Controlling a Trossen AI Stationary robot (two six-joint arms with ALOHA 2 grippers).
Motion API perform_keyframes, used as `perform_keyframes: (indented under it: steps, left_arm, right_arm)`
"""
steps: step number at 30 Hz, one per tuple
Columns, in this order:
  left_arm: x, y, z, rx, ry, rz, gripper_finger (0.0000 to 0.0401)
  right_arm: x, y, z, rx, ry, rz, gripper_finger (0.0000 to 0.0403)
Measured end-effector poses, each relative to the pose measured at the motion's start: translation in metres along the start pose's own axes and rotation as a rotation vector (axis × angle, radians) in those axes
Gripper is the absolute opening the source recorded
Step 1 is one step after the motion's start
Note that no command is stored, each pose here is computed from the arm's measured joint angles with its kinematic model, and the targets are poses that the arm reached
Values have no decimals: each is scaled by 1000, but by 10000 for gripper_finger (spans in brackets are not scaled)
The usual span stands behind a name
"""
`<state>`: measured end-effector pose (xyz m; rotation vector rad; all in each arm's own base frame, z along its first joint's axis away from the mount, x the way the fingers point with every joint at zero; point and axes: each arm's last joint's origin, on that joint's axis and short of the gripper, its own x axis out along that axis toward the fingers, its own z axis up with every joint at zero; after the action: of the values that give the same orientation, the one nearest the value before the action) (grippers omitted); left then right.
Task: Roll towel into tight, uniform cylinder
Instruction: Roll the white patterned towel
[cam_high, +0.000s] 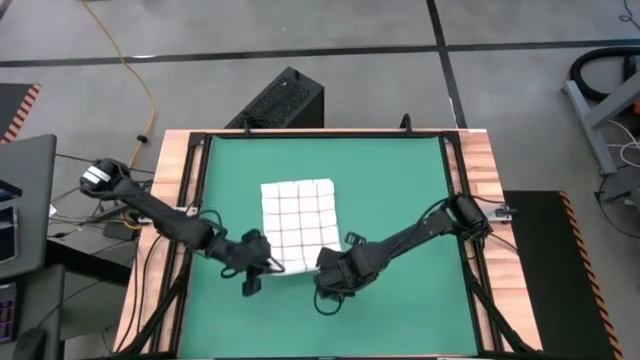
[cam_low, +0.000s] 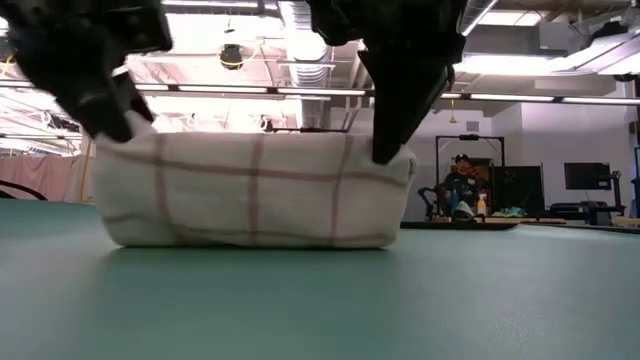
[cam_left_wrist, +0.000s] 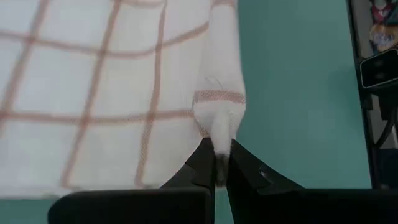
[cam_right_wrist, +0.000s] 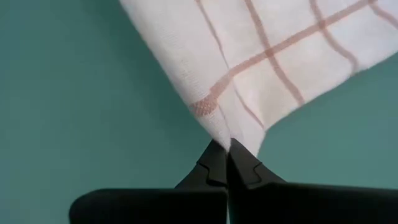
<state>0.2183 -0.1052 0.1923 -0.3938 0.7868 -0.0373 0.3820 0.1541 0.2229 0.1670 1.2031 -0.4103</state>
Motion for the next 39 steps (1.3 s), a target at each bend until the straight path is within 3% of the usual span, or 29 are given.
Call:
perform_keyframes:
  steps: [4, 10, 18, 31, 39]
  left_arm:
    - [3, 1, -20, -51, 33, -3, 5]
    - [4, 4, -27, -104, 37, 4, 6]
    - [6, 7, -17, -140, -37, 11, 6]
    - [6, 23, -22, -214, 31, 145, 6]
    - [8, 27, -27, -221, 33, 158, 6]
  right_arm:
    - [0, 3, 2, -11, 4, 55, 4]
    - [4, -1, 16, -26, -10, 153, 4]
    - [17, -30, 38, 6, 52, 179, 4]
    - [46, -35, 40, -69, 103, 157, 4]
    - [70, -37, 34, -66, 144, 142, 4]
